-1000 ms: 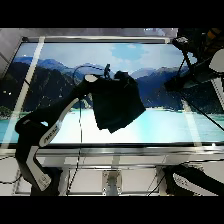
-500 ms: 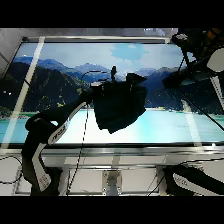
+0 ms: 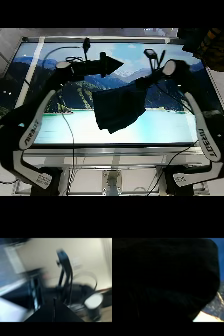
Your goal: Fold the clothes and pants, and hang the long-sleeved shirts on hangers.
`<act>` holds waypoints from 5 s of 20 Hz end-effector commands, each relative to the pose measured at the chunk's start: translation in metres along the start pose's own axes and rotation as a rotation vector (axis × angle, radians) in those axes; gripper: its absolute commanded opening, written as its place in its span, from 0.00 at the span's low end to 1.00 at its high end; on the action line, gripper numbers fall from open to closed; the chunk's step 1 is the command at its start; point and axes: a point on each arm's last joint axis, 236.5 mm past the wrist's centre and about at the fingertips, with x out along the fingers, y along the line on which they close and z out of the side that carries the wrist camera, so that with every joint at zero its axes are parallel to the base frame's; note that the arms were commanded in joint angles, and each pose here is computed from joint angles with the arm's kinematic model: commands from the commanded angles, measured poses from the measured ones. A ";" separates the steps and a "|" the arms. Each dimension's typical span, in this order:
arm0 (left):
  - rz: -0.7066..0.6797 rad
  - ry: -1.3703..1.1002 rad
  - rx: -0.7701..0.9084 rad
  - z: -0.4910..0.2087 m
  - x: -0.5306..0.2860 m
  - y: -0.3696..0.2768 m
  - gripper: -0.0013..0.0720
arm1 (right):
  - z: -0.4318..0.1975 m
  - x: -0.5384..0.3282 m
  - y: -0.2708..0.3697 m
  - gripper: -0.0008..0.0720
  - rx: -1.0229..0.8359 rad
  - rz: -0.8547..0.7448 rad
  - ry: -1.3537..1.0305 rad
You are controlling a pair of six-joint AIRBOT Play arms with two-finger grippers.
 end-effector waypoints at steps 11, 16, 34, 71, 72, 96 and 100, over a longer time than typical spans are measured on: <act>1.035 0.364 0.112 -0.062 -0.163 0.135 0.04 | -0.095 0.037 -0.003 0.05 -0.166 -0.091 0.573; 1.103 0.421 0.149 -0.070 -0.169 0.139 0.04 | -0.146 -0.023 -0.062 0.05 0.005 -0.106 0.751; 1.232 0.473 0.145 -0.107 -0.194 0.176 0.04 | -0.075 -0.008 -0.103 0.92 0.101 -0.089 0.147; 1.336 0.562 0.472 -0.249 -0.131 0.146 0.04 | -0.209 -0.063 -0.269 0.05 0.426 -0.395 0.522; 1.342 0.567 0.466 -0.251 -0.134 0.150 0.04 | -0.229 -0.085 -0.291 0.05 0.507 -0.424 0.523; 1.378 0.347 0.311 -0.196 -0.164 0.188 0.05 | -0.185 -0.171 -0.239 0.05 0.802 -0.045 0.038; 1.378 0.347 0.311 -0.196 -0.164 0.188 0.05 | -0.151 -0.085 -0.120 0.05 0.409 -0.002 0.280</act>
